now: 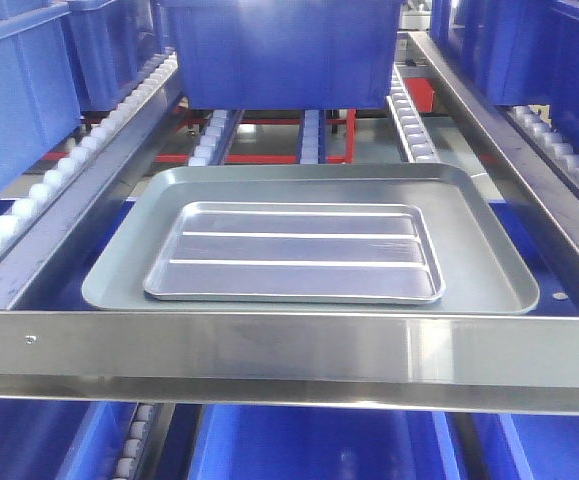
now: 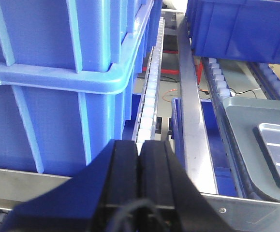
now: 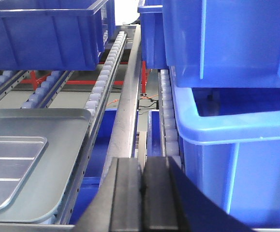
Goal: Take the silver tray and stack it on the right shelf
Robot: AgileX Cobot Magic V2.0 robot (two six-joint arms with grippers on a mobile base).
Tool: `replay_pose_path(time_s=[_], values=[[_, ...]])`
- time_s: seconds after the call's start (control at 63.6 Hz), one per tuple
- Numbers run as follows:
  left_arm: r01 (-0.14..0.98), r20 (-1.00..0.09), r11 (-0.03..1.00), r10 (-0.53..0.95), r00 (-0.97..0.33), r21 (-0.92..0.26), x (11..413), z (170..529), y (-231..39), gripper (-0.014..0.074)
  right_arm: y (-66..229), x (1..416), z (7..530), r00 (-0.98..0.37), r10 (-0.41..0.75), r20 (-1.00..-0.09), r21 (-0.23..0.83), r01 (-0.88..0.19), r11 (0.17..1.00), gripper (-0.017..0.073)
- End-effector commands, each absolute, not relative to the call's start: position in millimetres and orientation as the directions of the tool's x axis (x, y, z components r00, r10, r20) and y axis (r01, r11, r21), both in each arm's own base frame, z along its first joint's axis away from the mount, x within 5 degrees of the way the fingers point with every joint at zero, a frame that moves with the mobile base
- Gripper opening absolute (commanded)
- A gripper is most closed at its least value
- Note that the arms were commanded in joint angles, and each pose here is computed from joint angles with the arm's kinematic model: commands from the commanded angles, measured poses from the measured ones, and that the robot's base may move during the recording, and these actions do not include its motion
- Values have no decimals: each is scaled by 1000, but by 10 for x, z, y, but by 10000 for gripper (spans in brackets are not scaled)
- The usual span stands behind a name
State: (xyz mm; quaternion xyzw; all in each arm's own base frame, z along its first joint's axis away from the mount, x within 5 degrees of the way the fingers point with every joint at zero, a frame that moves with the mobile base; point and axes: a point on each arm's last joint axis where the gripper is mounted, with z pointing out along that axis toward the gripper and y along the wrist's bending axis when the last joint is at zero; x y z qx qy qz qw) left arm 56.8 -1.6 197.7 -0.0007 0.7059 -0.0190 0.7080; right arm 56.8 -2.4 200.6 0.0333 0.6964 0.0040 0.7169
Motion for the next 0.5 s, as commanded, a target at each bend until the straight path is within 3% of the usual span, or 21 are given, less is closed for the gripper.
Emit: replay_pose_path(time_s=[0.0,0.488], values=[[22,-995,999,-37,90,-35,563,2011,-10,-93,-27,531,2165,166,43,-985,51,42,998,52],[22,-995,999,-37,90,-35,563,2011,-10,-93,-27,531,2165,166,43,-985,51,42,998,52]])
